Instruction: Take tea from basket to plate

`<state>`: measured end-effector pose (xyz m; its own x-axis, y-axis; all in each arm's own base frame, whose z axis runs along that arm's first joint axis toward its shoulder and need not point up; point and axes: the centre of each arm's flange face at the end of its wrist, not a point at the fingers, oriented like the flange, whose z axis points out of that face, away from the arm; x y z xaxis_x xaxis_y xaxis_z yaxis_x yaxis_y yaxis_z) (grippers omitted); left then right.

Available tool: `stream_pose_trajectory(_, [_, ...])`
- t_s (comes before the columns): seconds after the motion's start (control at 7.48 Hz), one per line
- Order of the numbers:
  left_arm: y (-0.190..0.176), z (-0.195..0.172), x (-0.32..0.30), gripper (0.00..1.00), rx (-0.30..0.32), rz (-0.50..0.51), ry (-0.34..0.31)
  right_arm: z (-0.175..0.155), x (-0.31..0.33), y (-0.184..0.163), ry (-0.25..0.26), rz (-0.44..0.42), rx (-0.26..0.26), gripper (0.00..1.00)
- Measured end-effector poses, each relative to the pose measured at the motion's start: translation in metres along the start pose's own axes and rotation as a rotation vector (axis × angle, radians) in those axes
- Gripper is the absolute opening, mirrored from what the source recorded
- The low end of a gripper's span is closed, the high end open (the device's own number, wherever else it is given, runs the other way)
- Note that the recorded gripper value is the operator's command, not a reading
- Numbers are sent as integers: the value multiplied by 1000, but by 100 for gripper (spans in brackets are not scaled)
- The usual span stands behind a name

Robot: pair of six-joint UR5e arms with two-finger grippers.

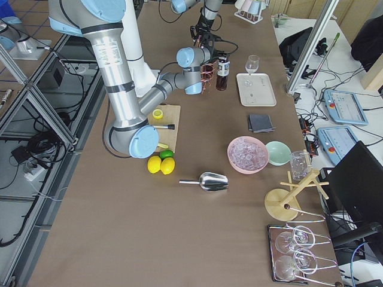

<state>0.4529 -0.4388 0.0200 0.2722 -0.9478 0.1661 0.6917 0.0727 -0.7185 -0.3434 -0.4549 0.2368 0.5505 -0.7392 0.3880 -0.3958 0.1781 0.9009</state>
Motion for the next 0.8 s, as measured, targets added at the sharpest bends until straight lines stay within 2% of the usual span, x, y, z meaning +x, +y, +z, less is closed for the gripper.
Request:
stream_pose_trajectory(0.27, [-3, 2, 1, 0, 12, -12, -9, 37, 69, 44, 27, 38, 17, 0])
stream_pose_trajectory(0.4, [-5, 4, 1, 0, 17, -6, -11, 62, 89, 47, 38, 55, 21, 0])
stream_pose_trajectory(0.53, [-14, 4, 5, 0, 27, -15, -11, 89, 103, 39, 55, 70, 24, 0])
stream_pose_trajectory(0.8, [-37, -36, 6, 0, 63, -31, -12, 141, 119, 4, 99, 108, 48, 0])
